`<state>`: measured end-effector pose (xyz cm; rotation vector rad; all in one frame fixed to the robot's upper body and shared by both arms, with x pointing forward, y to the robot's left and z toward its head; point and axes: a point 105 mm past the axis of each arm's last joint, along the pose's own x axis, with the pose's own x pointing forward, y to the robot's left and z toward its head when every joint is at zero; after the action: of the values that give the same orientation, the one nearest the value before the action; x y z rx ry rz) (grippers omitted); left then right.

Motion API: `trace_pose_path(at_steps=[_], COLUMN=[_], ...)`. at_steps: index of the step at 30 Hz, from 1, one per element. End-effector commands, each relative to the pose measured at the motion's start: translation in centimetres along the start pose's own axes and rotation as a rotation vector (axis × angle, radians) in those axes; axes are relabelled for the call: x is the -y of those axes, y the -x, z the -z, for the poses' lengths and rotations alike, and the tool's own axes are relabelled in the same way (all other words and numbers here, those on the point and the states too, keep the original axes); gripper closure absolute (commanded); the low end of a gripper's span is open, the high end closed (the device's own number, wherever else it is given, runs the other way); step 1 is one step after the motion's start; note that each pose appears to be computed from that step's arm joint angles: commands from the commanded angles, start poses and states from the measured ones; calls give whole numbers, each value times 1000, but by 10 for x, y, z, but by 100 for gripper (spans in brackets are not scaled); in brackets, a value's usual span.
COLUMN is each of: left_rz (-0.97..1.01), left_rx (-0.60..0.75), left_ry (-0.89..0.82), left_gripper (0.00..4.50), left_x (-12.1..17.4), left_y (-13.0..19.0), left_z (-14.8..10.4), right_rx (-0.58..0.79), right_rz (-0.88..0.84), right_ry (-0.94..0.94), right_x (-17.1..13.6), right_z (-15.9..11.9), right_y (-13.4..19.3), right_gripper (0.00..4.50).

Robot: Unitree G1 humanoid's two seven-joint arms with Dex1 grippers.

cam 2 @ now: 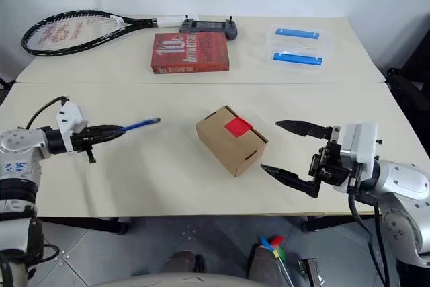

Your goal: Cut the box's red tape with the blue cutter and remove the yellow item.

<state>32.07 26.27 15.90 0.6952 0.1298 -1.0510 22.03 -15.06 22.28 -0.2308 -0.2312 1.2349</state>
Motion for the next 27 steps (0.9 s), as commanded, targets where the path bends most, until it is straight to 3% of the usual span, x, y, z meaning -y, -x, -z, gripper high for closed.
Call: trace_pose_path(at_steps=[1, 5, 12, 15, 21, 27], left_rz=[147, 170, 113, 137, 145, 89], left_rx=[25, 13, -34, 7, 42, 61], left_ry=[-149, -113, 63, 78, 120, 218], left_gripper=[410, 410, 410, 349, 174, 3], left_x=[36, 63, 81, 90, 104, 96], left_y=[-9, -19, -21, -22, -17, -11], left_z=[-34, -38, 3, 0, 1, 6], right_rx=[19, 14, -25, -29, -44, -48], right_rz=[-105, -122, -118, -112, -91, -81], right_ry=[-48, -67, -59, -48, -45, -43], right_x=[-22, -27, -21, -19, -17, -16], right_z=[-14, -11, -2, 1, 4, 5], right_y=[-12, -19, -15, -15, -11, -11], right_gripper=[0, 0, 0, 0, 0, 0])
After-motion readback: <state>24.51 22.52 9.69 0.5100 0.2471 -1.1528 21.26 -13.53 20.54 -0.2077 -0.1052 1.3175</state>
